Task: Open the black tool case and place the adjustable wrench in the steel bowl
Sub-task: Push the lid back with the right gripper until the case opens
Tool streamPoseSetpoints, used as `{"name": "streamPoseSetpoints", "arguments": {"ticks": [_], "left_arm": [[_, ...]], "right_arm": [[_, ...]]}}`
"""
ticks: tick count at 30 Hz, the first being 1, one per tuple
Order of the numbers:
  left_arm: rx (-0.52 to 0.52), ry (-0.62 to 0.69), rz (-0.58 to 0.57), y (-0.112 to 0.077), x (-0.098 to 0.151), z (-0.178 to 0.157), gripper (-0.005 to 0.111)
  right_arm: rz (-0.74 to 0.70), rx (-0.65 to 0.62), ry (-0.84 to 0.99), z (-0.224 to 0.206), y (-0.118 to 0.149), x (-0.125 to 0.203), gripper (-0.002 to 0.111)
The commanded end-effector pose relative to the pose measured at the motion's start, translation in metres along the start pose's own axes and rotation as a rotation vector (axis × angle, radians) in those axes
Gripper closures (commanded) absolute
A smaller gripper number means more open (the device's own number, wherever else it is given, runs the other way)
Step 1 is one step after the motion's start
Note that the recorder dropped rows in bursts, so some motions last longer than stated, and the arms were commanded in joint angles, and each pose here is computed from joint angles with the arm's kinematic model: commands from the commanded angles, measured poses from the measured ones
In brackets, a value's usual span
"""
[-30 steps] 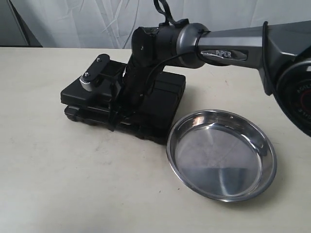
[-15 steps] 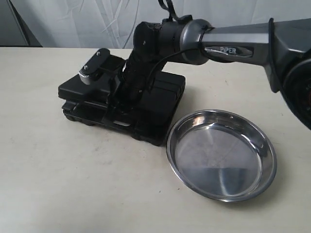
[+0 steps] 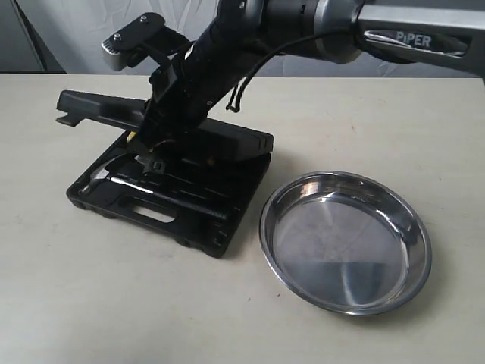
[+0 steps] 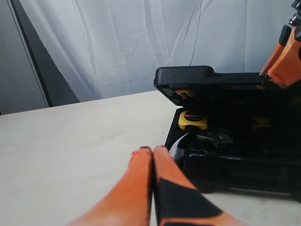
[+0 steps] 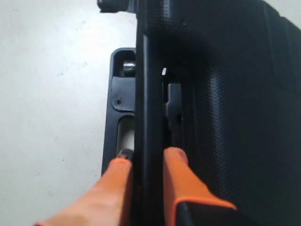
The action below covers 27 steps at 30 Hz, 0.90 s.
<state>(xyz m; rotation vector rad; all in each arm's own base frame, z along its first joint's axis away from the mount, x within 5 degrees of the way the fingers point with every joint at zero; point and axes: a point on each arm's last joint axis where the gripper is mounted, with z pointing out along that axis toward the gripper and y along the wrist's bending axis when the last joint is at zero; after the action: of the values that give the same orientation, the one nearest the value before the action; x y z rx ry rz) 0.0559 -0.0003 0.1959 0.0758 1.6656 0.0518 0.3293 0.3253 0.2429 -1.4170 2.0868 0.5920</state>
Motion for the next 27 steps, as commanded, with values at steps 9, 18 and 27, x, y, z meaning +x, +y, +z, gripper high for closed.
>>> {"name": "streamPoseSetpoints", "arguments": {"ticks": [9, 18, 27], "left_arm": [[0.001, -0.004, -0.002, 0.000, -0.001, 0.000, 0.106], [0.001, -0.003, -0.002, 0.000, -0.001, 0.000, 0.106], [0.001, -0.003, -0.002, 0.000, -0.001, 0.000, 0.106]], "right_arm": [[-0.118, 0.271, -0.152, -0.053, -0.028, -0.021, 0.109], [-0.205, 0.482, -0.126, -0.074, -0.075, -0.007, 0.109], [-0.266, 0.601, -0.081, -0.066, -0.093, 0.000, 0.077]]}}
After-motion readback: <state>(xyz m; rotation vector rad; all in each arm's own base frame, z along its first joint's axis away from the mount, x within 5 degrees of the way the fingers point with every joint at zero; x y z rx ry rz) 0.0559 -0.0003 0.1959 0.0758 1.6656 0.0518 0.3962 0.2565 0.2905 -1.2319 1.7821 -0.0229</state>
